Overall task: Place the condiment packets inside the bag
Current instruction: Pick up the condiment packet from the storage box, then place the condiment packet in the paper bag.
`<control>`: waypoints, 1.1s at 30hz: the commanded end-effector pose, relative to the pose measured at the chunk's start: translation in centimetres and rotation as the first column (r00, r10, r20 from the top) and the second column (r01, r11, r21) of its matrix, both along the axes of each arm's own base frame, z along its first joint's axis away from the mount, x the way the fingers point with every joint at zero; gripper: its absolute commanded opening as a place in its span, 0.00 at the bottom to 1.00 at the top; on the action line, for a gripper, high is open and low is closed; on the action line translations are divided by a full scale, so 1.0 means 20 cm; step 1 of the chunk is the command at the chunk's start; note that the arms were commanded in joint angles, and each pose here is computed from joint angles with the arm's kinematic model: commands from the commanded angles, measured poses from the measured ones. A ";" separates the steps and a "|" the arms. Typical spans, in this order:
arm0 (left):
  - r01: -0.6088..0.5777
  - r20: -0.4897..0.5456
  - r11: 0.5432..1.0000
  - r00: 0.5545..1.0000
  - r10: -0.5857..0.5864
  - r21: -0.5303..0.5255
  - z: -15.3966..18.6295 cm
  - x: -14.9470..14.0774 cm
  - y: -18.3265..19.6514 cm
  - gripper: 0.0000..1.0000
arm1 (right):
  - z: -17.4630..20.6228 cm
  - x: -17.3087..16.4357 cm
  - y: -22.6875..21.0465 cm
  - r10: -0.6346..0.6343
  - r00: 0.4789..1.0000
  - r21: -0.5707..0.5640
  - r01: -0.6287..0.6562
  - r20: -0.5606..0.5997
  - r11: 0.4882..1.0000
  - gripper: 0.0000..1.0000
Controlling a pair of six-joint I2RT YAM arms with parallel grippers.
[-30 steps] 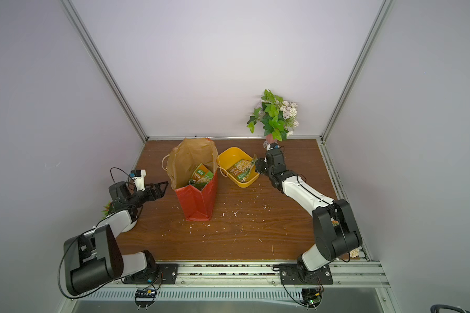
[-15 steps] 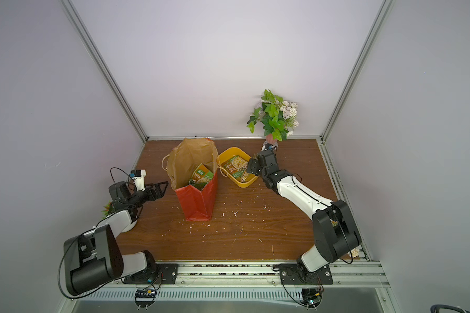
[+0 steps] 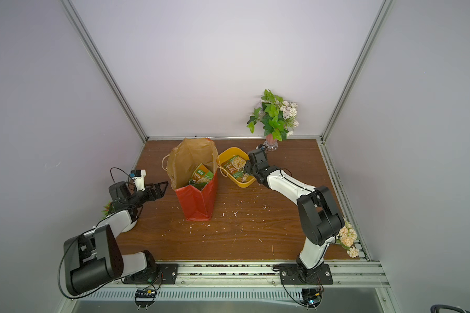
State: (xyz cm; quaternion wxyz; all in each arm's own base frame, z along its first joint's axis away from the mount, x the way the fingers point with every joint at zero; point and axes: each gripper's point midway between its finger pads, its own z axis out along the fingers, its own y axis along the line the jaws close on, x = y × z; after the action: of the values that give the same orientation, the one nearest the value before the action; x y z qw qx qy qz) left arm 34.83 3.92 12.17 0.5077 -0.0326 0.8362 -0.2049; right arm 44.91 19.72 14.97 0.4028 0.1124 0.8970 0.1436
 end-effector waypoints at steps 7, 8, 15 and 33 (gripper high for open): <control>0.002 0.012 1.000 1.000 -0.002 0.006 0.00 0.00 0.02 0.99 | 0.86 -0.14 0.05 0.026 0.937 0.096 -0.064 0.348 0.993 0.00; 0.002 0.012 1.000 1.000 -0.002 0.006 0.00 0.00 0.02 0.99 | 0.94 -0.17 0.08 0.043 0.926 0.096 -0.085 0.375 0.992 0.00; 0.001 0.010 1.000 1.000 -0.001 0.005 0.00 0.00 0.02 0.99 | 1.42 -0.37 0.46 0.209 0.830 0.088 -0.294 0.517 0.952 0.00; 0.005 0.016 1.000 1.000 -0.005 0.008 0.01 -0.01 0.01 0.99 | 1.26 -0.41 1.16 0.469 0.790 -0.041 -0.495 0.394 0.868 0.01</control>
State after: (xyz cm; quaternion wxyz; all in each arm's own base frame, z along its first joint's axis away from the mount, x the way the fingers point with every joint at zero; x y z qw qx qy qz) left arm 34.83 3.92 12.17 0.5077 -0.0326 0.8362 -0.2049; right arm 37.34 44.02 36.55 0.4987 -0.1396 0.8093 0.2773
